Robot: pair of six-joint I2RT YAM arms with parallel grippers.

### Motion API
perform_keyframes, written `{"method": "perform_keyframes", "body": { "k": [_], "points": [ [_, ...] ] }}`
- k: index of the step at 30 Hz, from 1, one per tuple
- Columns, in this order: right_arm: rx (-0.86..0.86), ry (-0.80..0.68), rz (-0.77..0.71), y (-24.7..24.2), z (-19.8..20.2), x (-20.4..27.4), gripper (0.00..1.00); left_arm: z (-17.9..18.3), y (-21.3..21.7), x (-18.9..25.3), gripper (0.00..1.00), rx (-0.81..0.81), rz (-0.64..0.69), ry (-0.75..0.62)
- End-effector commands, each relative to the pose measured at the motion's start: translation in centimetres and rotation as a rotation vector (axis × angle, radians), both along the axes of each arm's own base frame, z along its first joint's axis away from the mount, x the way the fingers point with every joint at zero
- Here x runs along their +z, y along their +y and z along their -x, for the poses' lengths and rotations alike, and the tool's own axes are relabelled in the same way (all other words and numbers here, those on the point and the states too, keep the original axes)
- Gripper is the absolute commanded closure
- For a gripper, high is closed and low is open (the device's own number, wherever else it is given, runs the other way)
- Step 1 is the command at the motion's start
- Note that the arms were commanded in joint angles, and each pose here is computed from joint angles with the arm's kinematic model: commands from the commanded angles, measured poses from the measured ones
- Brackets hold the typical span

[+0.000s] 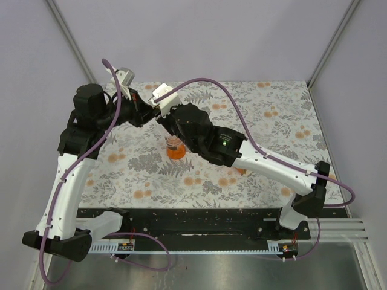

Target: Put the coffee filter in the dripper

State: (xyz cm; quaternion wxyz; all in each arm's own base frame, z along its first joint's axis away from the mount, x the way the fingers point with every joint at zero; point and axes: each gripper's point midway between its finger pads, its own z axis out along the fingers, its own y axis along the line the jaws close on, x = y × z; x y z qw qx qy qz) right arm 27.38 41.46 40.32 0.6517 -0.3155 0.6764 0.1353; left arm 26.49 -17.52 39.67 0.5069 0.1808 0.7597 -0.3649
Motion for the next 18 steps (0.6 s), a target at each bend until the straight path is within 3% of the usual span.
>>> {"method": "perform_keyframes", "body": {
  "k": [1,5,15,18],
  "points": [
    [-0.005,-0.006,-0.03,0.6,0.0,0.9,0.61,0.4,-0.4,1.4,1.0,-0.024,0.024,-0.049],
    [-0.01,0.001,-0.036,1.0,-0.2,0.5,0.63,0.4,-0.4,1.4,1.0,-0.026,0.024,-0.051],
    [-0.119,-0.041,-0.044,-0.8,-1.4,1.1,1.0,-0.2,1.0,0.3,1.0,0.034,-0.066,-0.084],
    [-0.168,-0.063,-0.052,-2.1,-1.9,1.8,1.0,-0.8,1.8,-0.5,1.0,0.064,-0.131,-0.11]
  ]
}}
